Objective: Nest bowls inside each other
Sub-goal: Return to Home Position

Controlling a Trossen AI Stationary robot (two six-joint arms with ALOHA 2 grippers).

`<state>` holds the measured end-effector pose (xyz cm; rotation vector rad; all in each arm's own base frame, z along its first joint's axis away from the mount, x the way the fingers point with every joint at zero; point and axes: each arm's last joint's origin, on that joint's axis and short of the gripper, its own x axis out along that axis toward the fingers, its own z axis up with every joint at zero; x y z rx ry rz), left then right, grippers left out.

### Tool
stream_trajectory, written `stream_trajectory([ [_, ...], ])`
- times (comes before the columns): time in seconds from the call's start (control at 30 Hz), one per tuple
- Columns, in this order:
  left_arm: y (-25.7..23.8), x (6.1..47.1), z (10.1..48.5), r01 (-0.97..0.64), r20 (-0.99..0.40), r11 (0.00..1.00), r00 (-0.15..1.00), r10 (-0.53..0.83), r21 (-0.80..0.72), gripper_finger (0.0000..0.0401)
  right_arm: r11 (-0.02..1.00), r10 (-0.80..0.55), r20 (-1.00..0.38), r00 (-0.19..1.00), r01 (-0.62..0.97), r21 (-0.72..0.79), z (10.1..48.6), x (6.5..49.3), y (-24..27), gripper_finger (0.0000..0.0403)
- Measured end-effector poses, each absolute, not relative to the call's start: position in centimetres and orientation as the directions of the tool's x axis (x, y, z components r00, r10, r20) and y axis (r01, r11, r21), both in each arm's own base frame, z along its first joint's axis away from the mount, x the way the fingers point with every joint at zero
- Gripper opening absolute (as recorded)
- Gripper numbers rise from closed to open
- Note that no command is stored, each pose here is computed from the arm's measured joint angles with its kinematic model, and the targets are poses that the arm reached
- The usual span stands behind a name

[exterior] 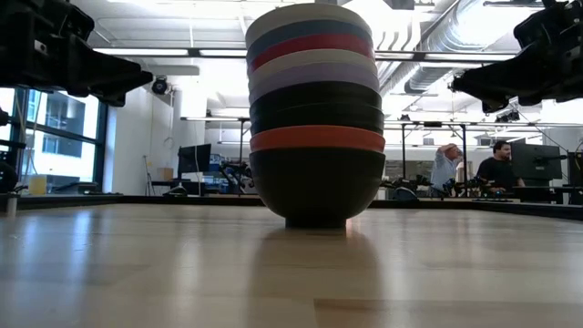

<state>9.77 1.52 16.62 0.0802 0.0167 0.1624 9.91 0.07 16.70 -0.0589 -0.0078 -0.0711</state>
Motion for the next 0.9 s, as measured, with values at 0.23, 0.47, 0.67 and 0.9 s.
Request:
stream_trajectory([
  [0.23,1.52,9.77,16.63,-0.161,-0.01,0.984,0.987,0.162,0.081,0.0149,0.998,0.026,-0.006,1.0,-0.027,-0.06,16.54,9.91,0.35,0.0126],
  [0.47,1.51,9.77,16.63,-0.16,-0.01,0.984,0.987,0.162,0.081,0.0149,0.995,0.03,-0.006,1.0,-0.031,-0.095,16.54,9.91,0.36,0.0126],
  [0.67,1.51,9.77,16.63,-0.16,-0.01,0.984,0.987,0.162,0.081,0.0149,0.993,0.031,-0.007,0.999,-0.032,-0.11,16.54,9.91,0.36,0.0126],
  [0.9,1.51,9.77,16.63,-0.16,-0.01,0.984,0.987,0.161,0.081,0.0149,0.993,0.031,-0.007,1.0,-0.031,-0.112,16.54,9.91,0.36,0.0126],
])
